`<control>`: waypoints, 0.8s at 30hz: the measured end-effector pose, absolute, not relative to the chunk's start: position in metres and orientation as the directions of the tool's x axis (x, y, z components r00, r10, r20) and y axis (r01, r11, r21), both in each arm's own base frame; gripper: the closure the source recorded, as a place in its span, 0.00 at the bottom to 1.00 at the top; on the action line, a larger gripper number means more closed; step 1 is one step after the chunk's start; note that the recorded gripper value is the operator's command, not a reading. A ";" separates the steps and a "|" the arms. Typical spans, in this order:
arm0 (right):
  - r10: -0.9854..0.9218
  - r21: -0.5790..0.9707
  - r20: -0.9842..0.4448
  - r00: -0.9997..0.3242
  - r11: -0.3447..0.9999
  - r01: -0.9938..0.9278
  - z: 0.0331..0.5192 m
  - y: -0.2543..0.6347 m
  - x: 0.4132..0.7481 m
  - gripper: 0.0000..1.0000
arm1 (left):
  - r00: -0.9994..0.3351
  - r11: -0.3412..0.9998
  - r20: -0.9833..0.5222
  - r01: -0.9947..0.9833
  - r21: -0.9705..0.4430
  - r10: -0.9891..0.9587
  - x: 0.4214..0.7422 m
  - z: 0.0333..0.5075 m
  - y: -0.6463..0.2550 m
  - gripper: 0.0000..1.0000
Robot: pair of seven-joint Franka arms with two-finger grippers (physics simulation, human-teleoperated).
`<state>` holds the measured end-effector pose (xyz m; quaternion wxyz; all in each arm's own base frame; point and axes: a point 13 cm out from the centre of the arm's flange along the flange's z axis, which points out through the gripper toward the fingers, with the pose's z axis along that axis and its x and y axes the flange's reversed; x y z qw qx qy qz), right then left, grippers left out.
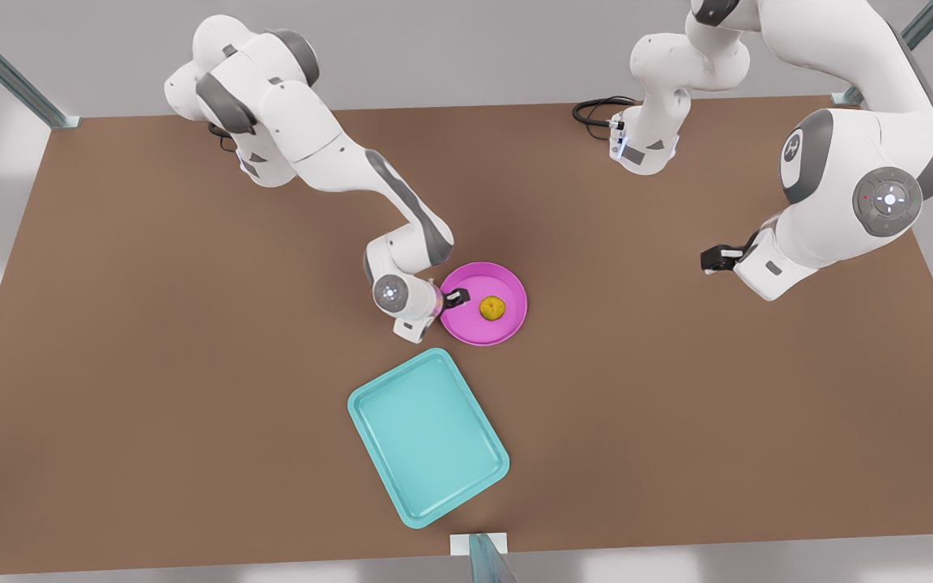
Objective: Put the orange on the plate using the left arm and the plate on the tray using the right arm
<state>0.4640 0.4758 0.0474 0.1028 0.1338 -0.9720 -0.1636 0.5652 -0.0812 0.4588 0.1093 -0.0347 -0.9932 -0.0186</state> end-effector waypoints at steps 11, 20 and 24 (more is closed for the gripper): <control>-0.282 0.350 0.146 -0.948 0.911 -0.218 0.045 0.482 0.471 0.74 | -0.970 0.995 0.225 0.094 0.024 0.086 0.567 0.455 -0.074 0.00; -0.292 0.374 0.115 -0.949 0.898 -0.231 0.068 0.495 0.477 0.79 | -0.955 0.994 0.281 0.104 0.019 0.095 0.554 0.460 -0.071 0.00; -0.289 0.401 0.076 -0.954 0.885 -0.237 0.092 0.508 0.491 0.79 | -0.950 0.994 0.298 0.107 0.018 0.097 0.550 0.460 -0.069 0.00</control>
